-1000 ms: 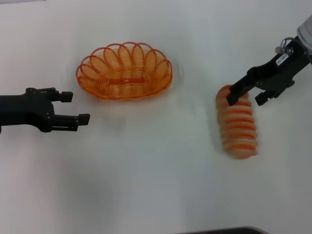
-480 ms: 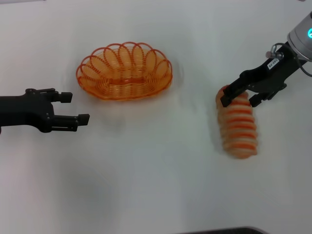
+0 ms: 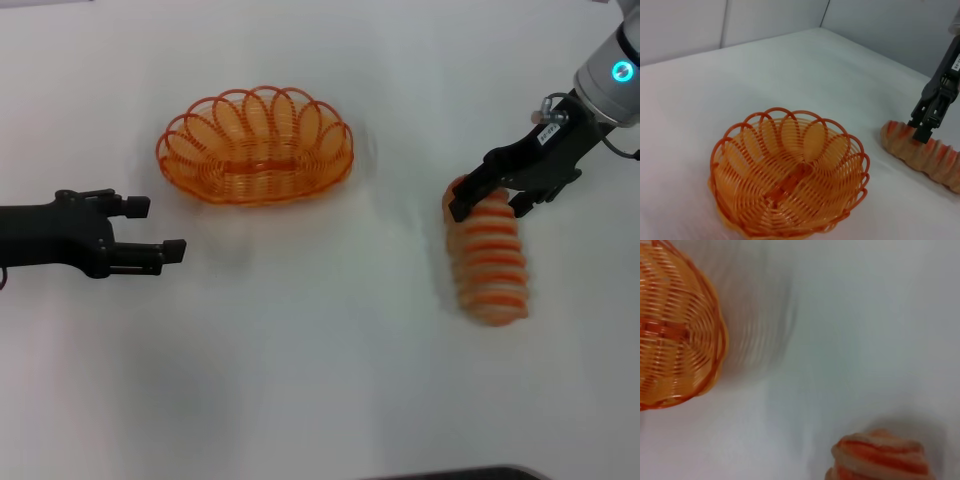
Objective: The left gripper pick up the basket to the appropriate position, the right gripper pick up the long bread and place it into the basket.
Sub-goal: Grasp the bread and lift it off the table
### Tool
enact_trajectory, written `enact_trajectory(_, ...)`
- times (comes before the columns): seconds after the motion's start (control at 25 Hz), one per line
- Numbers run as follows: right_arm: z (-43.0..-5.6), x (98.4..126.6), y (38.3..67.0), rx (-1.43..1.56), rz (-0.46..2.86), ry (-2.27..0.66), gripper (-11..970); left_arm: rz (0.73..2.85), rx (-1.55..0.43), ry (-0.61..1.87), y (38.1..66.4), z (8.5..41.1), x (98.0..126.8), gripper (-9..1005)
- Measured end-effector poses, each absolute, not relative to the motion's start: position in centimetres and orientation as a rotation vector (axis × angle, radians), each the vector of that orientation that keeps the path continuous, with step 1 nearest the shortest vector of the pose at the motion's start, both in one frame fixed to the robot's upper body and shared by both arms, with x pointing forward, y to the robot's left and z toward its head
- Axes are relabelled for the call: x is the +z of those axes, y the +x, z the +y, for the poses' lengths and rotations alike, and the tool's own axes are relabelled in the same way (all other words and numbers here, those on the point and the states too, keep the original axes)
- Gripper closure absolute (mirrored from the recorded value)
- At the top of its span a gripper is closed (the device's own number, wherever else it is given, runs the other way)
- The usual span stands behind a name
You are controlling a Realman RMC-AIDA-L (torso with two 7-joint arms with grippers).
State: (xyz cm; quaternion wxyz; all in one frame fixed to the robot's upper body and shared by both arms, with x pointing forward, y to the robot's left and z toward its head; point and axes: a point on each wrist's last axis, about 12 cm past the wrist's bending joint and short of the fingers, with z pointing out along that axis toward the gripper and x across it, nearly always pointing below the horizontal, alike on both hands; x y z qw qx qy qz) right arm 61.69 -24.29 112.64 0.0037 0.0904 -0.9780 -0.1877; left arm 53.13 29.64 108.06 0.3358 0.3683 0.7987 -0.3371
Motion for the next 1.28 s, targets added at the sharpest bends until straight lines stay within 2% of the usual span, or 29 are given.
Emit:
enact_trajectory(0.36,-23.97,112.81,62.06,-0.555,-3.089,0.301,68,2.091,-0.889,0.951,52.94,29.55,107.41,109)
enact_trajectory(0.72,-23.77,113.04,62.26,-0.554,-3.095,0.311,404,2.087,-0.893,0.957,53.06,29.42,107.49,109)
enact_trajectory(0.92,-23.75,113.04,62.26,-0.555,-3.094,0.311,462,2.085,-0.896,0.959,53.06,29.39,107.52,109)
enact_trajectory(1.28,-23.61,113.06,62.24,-0.557,-3.092,0.333,505,2.084,-0.904,0.963,53.03,29.33,107.57,109)
